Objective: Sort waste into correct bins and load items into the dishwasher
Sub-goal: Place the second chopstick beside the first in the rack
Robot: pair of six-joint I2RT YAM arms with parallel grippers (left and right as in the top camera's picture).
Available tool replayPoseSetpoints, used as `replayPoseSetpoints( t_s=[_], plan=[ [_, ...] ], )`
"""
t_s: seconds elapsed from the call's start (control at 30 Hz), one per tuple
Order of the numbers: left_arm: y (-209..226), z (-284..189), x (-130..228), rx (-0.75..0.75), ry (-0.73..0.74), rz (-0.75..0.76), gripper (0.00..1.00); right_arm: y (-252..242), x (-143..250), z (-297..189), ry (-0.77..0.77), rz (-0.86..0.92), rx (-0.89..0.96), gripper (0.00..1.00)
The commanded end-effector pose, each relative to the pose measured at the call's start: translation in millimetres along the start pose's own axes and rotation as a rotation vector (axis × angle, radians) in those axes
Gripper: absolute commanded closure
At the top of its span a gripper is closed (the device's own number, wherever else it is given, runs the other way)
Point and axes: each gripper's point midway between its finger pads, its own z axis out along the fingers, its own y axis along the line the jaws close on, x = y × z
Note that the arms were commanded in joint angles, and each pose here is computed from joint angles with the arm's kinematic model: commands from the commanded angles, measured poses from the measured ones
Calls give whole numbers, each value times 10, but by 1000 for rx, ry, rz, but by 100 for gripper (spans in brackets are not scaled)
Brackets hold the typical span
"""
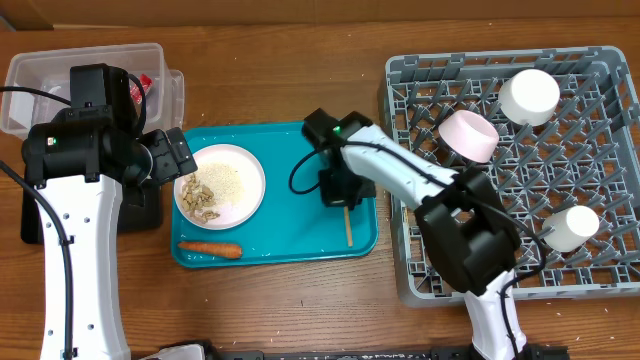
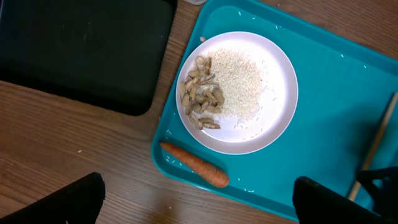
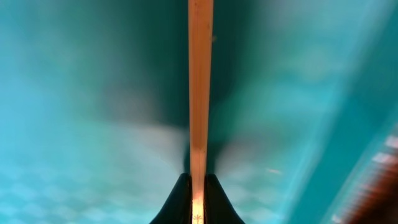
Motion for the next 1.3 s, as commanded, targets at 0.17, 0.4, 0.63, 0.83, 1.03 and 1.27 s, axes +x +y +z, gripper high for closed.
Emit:
replayPoseSetpoints(
  t_s=[0.17,0.4,0.63,0.83,1.03,1.27],
  plan=[
    [7,25,8,1,10,-18,2,-633,-174,-1470,-317,-24,-41,96],
    [-36,24,18,25,17,-19,2,-1173,73,-1523,-221,-23,10,96],
    [-35,24,20,25,18,-18,2,-1277,168,-1145,-154,-24,49,94],
    [-35,24,21,25,18,-18,1,-1333,178,-872,-146,-23,79,94],
    [-34,24,23,25,19,-18,1,-1348,195,-871,-140,-22,86,67],
    [-49,24,32,33,23,-18,0,-1525,125,-1377,-297,106,100,64]
  ],
)
